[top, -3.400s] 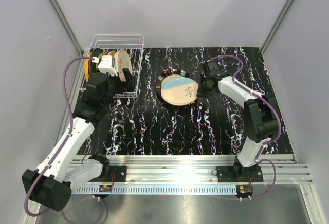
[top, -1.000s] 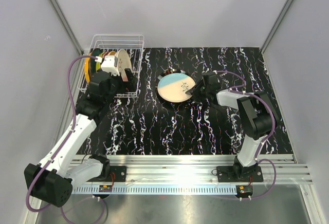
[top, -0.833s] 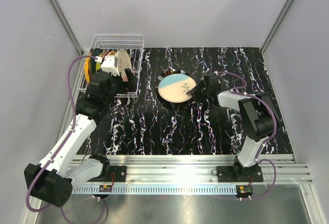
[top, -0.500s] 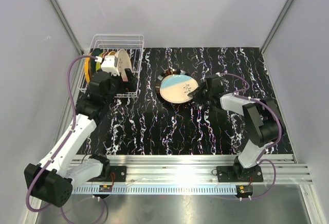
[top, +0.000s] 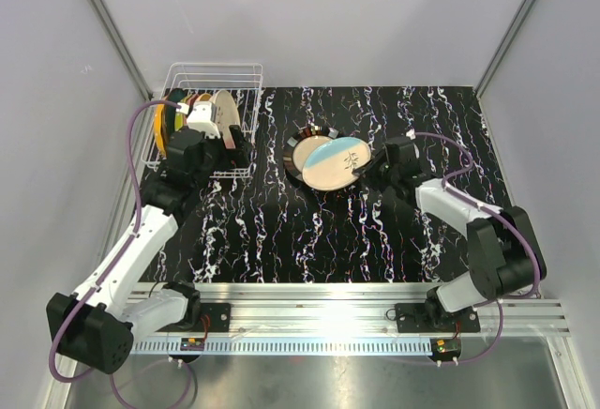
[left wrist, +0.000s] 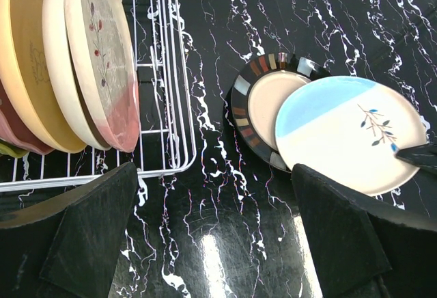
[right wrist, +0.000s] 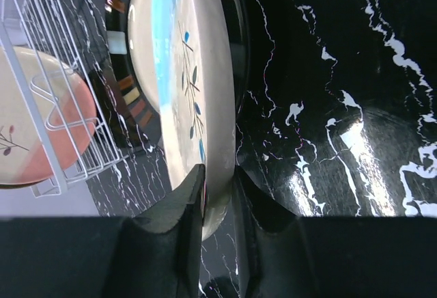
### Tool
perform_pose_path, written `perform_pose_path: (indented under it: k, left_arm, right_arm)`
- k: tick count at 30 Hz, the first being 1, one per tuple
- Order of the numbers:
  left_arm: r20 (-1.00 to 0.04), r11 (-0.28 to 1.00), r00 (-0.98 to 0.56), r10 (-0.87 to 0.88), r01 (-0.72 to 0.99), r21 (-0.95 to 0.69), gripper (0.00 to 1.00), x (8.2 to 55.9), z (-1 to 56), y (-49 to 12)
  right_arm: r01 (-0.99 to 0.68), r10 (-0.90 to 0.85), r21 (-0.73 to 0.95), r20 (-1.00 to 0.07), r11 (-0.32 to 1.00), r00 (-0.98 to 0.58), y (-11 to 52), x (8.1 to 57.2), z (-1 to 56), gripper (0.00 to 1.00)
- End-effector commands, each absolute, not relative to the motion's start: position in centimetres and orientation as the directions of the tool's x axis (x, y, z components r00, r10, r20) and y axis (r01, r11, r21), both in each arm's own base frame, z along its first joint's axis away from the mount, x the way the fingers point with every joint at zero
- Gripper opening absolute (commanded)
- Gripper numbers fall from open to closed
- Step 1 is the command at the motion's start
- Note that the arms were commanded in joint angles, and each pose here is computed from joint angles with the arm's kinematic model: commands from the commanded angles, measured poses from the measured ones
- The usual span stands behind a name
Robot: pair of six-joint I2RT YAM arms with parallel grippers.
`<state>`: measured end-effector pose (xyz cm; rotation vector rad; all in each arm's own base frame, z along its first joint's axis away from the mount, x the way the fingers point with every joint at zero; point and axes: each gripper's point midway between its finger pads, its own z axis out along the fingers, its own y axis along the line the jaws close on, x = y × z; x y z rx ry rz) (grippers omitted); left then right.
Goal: Load the plates into the dish rack
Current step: Grab a plate with the right arm
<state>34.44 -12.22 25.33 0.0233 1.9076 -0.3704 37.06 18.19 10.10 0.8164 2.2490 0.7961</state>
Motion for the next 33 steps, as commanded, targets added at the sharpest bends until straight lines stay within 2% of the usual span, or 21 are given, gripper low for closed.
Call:
perform_pose_path:
  k: [1, 11, 24, 27, 33]
  left_arm:
    - [-0.925, 0.944, -0.334, -0.181, 0.203, -0.259, 0.99, 34.8, 26.2, -12.4]
    - [-0.925, 0.945, -0.336, -0.176, 0.205, -0.255, 0.99, 34.9, 26.0, -12.6]
    - [-0.911, 0.924, -0.375, -0.174, 0.257, -0.282, 0.99, 34.5, 25.1, -14.6]
    - [-0.885, 0.891, -0.428, -0.185, 0.307, -0.334, 0.99, 34.1, 24.2, -16.8]
    - [-0.759, 0.839, -0.59, -0.275, 0.238, -0.49, 0.99, 34.1, 19.9, -19.4]
  right_arm:
    - [0.3, 0.733, 0.726, -0.396, 0.619, -0.553, 17.0, 38.0, 13.5, 0.0]
    - [0.215, 0.786, 0.813, -0.398, 0.541, -0.473, 16.7, 38.7, 19.2, 0.0]
    - [0.224, 0.843, 0.841, -0.395, 0.492, -0.365, 13.0, 35.4, 23.4, 0.0]
    - [0.228, 0.846, 0.834, -0.419, 0.502, -0.328, 11.8, 34.2, 24.1, 0.0]
    - [0.276, 0.845, 0.801, -0.479, 0.531, -0.237, 8.5, 31.0, 24.5, 0.0]
